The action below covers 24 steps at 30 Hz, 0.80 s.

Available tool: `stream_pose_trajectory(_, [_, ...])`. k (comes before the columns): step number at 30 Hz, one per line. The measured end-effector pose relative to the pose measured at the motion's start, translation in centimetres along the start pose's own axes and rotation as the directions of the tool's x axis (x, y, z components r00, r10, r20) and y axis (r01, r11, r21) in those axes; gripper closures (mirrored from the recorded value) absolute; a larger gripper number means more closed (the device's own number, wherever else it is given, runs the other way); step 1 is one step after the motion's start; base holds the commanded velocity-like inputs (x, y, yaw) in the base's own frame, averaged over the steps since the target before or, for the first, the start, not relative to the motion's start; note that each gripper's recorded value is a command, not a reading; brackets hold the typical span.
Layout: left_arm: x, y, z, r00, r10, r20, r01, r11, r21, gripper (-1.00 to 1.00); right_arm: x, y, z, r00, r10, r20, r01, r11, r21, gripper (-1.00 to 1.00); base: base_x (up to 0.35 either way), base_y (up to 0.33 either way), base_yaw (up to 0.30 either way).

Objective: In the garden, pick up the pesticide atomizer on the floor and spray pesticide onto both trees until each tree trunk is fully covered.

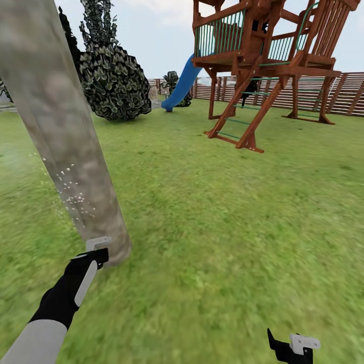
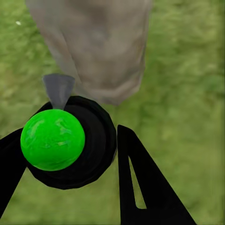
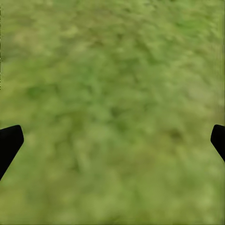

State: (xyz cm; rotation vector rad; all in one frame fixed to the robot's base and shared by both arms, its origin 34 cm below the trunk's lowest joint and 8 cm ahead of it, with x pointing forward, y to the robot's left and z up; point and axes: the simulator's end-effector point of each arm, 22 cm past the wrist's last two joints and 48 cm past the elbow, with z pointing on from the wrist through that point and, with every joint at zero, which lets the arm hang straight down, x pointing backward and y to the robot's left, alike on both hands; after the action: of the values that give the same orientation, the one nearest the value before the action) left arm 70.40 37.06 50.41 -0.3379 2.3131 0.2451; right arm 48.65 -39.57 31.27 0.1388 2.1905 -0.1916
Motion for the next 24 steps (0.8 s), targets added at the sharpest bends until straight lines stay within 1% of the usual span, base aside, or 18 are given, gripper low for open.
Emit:
stream_pose_trajectory(2, [0.2,0.1,0.1,1.0,0.002,-0.005,-0.002,1.0,-0.004,1.0,0.0,0.0,0.0,1.0,0.0,0.0,0.0,1.0,0.0,-1.0,0.0,0.0,0.241])
stream_pose_trajectory(5, [1.2,1.0,0.3,0.999,0.012,-0.037,-0.013,1.0,-0.028,1.0,0.0,0.0,0.0,1.0,0.0,0.0,0.0,1.0,0.0,-1.0,0.0,0.0,0.1])
stream_pose_trajectory(6, [2.0,1.6,0.5,0.998,0.018,-0.061,-0.021,0.999,-0.047,1.0,0.0,0.0,0.0,1.0,0.0,0.0,0.0,1.0,0.0,-1.0,0.0,0.0,0.015])
stream_pose_trajectory(8, [4.3,4.1,0.6,0.986,0.048,-0.162,-0.065,0.993,-0.1,1.0,0.0,0.0,0.0,1.0,0.001,0.0,-0.001,1.0,0.001,-1.0,0.0,0.0,0.003])
stream_pose_trajectory(9, [4.5,4.0,0.6,0.984,0.05,-0.172,-0.068,0.993,-0.098,1.0,0.0,0.0,0.0,1.0,0.001,0.0,-0.001,1.0,0.001,-1.0,0.0,0.0,0.0])
stream_pose_trajectory(12, [4.8,3.7,0.5,0.981,0.06,-0.185,-0.078,0.993,-0.094,1.0,0.0,0.0,0.0,1.0,0.0,0.0,0.0,1.0,0.001,-1.0,0.057,-0.007,0.0])
stream_pose_trajectory(15, [5.2,4.1,0.4,0.976,0.069,-0.207,-0.09,0.991,-0.097,1.0,0.0,0.0,0.0,1.0,0.0,-0.001,0.0,1.0,0.0,-1.0,0.251,-0.129,0.091])
stream_pose_trajectory(20, [5.2,4.2,0.4,0.975,0.069,-0.209,-0.091,0.991,-0.099,1.0,0.0,0.0,0.0,1.0,0.0,-0.001,0.0,1.0,0.0,-1.0,0.271,-0.162,0.262])
stream_pose_trajectory(24, [4.6,4.2,0.3,0.979,0.063,-0.195,-0.084,0.991,-0.102,1.0,0.0,0.0,0.0,1.0,0.0,-0.001,0.0,1.0,0.0,-1.0,0.069,-0.252,0.038])
